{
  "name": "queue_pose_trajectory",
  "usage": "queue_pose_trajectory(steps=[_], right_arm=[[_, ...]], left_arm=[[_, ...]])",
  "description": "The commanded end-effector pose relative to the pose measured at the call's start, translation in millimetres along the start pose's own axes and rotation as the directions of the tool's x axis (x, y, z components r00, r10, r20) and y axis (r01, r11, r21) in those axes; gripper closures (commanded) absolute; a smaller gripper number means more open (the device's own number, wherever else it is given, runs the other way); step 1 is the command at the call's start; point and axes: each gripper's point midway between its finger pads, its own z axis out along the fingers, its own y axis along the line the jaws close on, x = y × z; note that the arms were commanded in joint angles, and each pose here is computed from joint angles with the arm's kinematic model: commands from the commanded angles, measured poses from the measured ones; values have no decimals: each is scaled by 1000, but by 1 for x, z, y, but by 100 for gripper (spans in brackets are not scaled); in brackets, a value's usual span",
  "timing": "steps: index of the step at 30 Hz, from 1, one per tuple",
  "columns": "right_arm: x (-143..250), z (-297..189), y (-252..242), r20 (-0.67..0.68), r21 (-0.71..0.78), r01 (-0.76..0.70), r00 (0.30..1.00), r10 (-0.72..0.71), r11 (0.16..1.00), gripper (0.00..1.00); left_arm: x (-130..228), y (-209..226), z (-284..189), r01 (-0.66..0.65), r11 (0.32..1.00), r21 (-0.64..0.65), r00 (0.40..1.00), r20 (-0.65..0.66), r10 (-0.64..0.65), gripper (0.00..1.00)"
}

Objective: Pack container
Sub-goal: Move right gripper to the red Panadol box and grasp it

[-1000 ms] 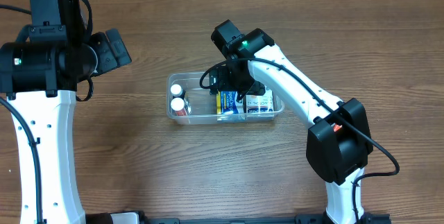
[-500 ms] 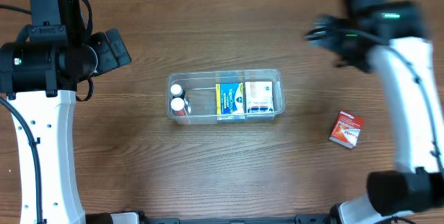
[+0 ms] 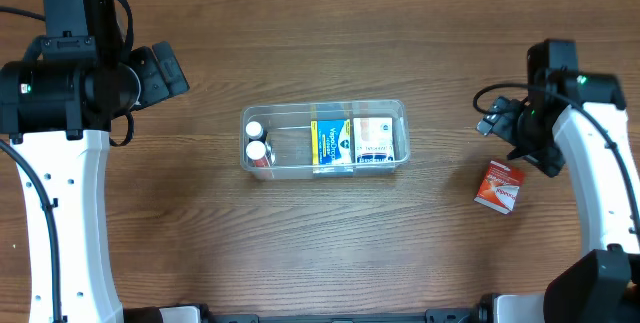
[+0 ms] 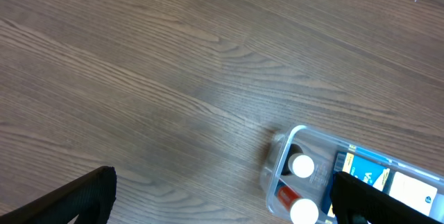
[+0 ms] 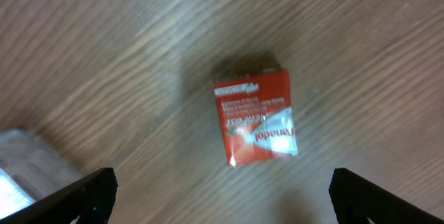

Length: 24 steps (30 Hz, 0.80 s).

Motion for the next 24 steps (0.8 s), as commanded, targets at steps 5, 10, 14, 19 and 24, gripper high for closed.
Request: queue_pose_trajectory(steps=[5, 10, 14, 19, 24], right_arm=[[17, 55, -15, -56, -45, 54, 997, -57, 998, 0], [6, 67, -34, -31, -46, 44, 998, -45, 998, 0], [10, 70, -31, -46, -77, 81, 995, -84, 994, 0], [15, 75, -31, -53, -75, 110, 992, -114, 991, 0], [29, 95, -27, -66, -116, 110, 991, -118, 987, 0]], left_arm=[[0, 2, 2, -21, 1000, -12, 1000, -2, 21, 0], [-1, 2, 2, -21, 1000, -11, 1000, 1, 21, 0], [-1, 2, 2, -21, 1000, -10, 1000, 1, 21, 0], [-2, 2, 2, -20, 1000, -10, 1000, 4, 20, 0], [-2, 2, 3, -21, 1000, -10, 1000, 1, 21, 0]])
